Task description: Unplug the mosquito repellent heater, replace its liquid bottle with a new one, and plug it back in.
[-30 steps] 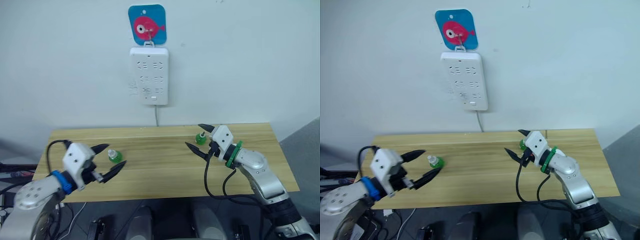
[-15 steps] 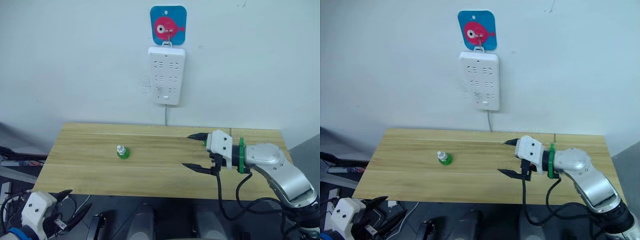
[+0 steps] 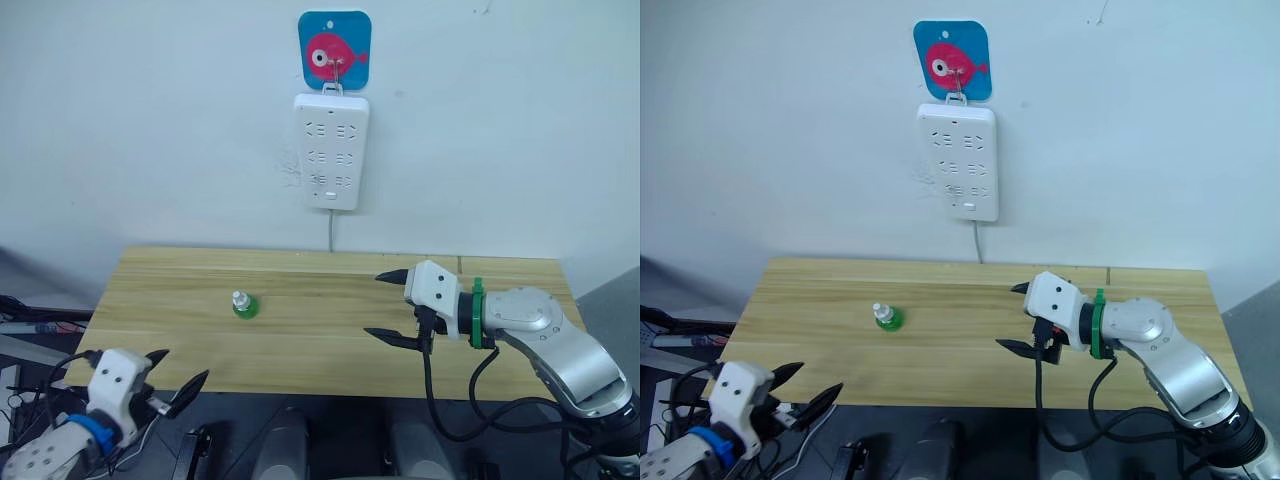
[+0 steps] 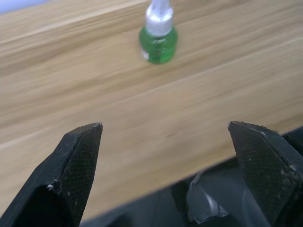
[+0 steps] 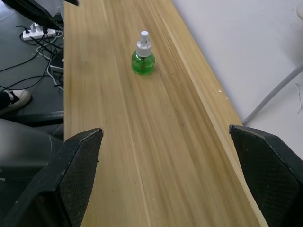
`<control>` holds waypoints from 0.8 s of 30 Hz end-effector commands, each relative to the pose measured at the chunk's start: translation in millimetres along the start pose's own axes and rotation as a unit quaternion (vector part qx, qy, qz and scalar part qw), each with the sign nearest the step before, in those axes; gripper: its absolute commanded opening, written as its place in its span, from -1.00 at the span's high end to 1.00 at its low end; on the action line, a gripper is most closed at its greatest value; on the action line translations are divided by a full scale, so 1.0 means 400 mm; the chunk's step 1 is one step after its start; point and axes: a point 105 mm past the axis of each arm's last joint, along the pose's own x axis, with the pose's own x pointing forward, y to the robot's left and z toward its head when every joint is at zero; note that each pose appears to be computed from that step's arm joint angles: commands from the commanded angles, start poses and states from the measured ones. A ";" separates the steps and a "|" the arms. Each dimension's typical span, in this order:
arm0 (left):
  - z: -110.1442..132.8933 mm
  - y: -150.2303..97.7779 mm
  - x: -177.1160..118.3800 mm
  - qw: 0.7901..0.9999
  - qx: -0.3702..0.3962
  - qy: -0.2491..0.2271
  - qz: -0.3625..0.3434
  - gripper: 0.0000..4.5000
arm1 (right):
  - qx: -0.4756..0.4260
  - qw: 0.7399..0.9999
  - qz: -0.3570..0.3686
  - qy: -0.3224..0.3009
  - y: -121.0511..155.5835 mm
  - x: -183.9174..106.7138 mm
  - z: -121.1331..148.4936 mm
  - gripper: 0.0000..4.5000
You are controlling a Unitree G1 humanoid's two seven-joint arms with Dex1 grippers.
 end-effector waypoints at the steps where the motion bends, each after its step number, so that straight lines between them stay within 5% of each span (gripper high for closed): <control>1: -0.004 0.009 0.041 1.000 -0.010 -0.005 0.018 -1.00 | -0.018 1.000 0.007 -0.022 0.013 0.005 0.050 -0.98; 7: -0.016 0.035 0.114 0.998 -0.027 -0.011 0.051 -1.00 | -0.010 0.999 0.014 -0.027 0.021 0.016 0.082 -0.98; 13: -0.061 0.010 0.186 1.000 -0.016 0.010 0.004 -1.00 | 0.000 0.999 0.034 -0.024 0.041 0.021 0.106 -0.98; 24: -0.042 0.020 0.286 1.000 -0.019 -0.019 0.009 -1.00 | 0.021 0.996 0.080 0.020 0.086 -0.016 0.087 -0.98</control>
